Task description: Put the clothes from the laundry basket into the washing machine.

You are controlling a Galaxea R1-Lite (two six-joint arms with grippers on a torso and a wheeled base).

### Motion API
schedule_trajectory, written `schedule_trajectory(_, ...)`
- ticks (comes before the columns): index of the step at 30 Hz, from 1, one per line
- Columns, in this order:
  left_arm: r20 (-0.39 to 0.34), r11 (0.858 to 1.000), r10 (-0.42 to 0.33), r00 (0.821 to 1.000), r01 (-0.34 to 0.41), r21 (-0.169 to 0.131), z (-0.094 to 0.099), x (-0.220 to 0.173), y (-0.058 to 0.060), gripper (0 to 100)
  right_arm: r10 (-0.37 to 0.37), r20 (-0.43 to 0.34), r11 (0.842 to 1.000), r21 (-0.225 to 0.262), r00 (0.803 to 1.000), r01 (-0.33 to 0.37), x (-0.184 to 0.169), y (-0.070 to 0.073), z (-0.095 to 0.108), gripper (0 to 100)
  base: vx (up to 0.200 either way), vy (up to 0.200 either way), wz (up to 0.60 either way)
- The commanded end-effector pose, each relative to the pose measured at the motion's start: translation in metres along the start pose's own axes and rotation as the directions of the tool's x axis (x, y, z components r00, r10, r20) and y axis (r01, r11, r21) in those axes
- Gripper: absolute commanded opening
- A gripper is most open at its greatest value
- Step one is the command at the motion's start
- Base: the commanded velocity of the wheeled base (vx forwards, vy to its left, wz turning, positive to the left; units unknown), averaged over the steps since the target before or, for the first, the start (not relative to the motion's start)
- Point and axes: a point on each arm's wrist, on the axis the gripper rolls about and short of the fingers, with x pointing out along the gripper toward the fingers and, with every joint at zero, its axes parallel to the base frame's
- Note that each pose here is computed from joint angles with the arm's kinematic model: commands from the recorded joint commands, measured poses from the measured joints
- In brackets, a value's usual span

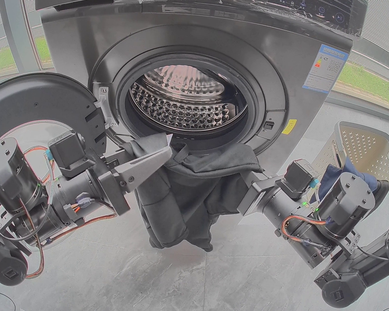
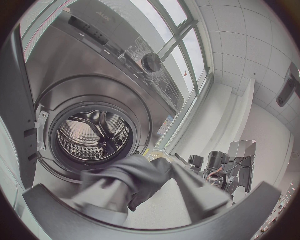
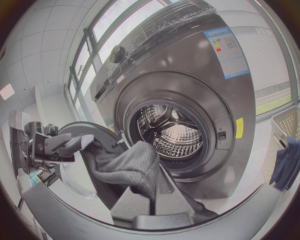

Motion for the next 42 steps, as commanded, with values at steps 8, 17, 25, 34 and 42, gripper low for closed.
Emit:
schedule_trajectory(8, -0.091, 0.998, 0.039, 0.995, -0.043, -0.037, -0.023, -0.003, 0.008, 100, 0.017, 0.083, 1.0, 0.011, 0.996, -0.018, 0.006, 0.006, 0.021, 0, 0.0, 0.0, 0.0)
schedule_trajectory(17, -0.188, 0.996, 0.074, 0.979, -0.084, -0.044, -0.05, -0.002, 0.018, 100, 0.018, 0.104, 1.0, 0.012, 0.994, -0.02, 0.012, 0.007, 0.026, 0, 0.0, 0.0, 0.0)
schedule_trajectory(25, -0.283, 0.992, 0.098, 0.954, -0.116, -0.047, -0.074, -0.007, 0.024, 100, -0.015, 0.123, 1.0, 0.015, 0.992, 0.013, 0.022, 0.007, 0.027, 0, 0.0, 0.0, 0.0)
schedule_trajectory(34, -0.379, 0.985, 0.14, 0.915, -0.168, -0.04, -0.102, -0.011, 0.039, 100, -0.016, 0.126, 1.0, 0.017, 0.992, 0.014, 0.038, 0.009, 0.036, 0, 0.0, 0.0, 0.0)
schedule_trajectory(42, -0.457, 0.983, 0.174, 0.872, -0.183, 0.024, -0.135, -0.006, 0.06, 100, -0.016, 0.139, 1.0, 0.018, 0.99, 0.014, 0.045, 0.01, 0.044, 0, 0.0, 0.0, 0.0)
